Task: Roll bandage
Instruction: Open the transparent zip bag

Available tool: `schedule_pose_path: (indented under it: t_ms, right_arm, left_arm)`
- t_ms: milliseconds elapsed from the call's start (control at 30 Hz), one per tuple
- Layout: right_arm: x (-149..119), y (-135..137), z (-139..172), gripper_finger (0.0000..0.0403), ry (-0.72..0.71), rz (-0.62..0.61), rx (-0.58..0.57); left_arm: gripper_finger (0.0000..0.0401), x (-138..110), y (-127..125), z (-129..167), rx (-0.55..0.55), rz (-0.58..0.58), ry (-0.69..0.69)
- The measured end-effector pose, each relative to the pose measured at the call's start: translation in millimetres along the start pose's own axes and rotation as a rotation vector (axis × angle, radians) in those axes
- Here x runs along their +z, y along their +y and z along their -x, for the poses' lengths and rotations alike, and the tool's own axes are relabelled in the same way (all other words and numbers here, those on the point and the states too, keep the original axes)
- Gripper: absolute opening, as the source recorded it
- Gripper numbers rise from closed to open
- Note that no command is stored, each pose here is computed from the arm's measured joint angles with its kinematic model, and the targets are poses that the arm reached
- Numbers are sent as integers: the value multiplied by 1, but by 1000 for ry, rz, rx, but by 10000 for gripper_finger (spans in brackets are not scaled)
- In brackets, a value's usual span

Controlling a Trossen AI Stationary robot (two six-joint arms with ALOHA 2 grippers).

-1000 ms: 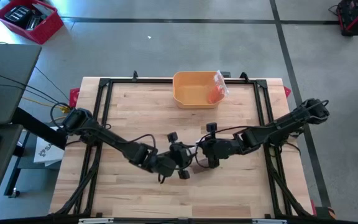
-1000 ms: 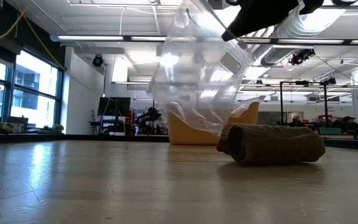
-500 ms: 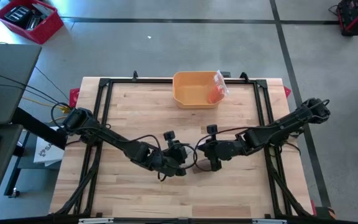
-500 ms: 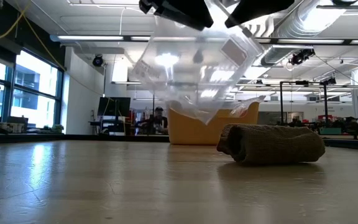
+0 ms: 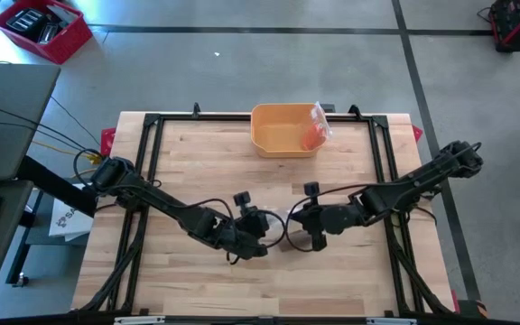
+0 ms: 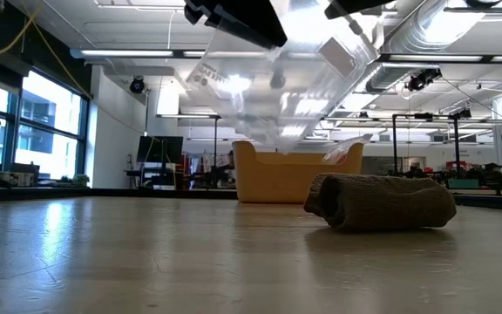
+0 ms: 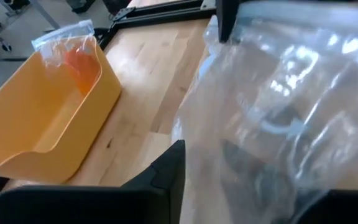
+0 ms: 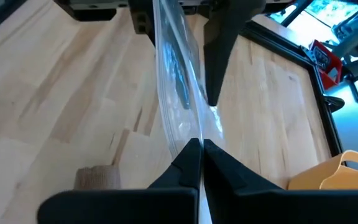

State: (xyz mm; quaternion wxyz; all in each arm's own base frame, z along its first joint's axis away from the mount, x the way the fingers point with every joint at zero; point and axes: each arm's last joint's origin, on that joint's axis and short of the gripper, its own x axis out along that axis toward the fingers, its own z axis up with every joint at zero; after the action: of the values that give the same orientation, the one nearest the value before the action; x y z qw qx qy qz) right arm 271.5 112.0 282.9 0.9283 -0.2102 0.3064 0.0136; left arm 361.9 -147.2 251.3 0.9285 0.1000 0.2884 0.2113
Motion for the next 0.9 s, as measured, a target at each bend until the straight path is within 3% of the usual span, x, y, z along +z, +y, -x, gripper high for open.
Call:
schedule_pose_path:
  t_ms: [400, 533, 667, 800, 900]
  right_arm:
    - [-1, 2, -1, 0, 5, -24, 80]
    - [-8, -3, -8, 0, 67, -53, 56]
    - [-14, -7, -16, 0, 129, -93, -23]
    - [-18, -14, -22, 0, 161, -172, -146]
    - [-19, -17, -24, 0, 174, -185, -161]
  left_arm:
    - [17, -2, -3, 2, -49, -29, 17]
    - [39, 2, -2, 12, -84, -87, 93]
    - [85, 5, 11, 23, 34, -101, 175]
    - [116, 19, 20, 28, 214, -23, 79]
    - [121, 28, 17, 26, 246, -31, -9]
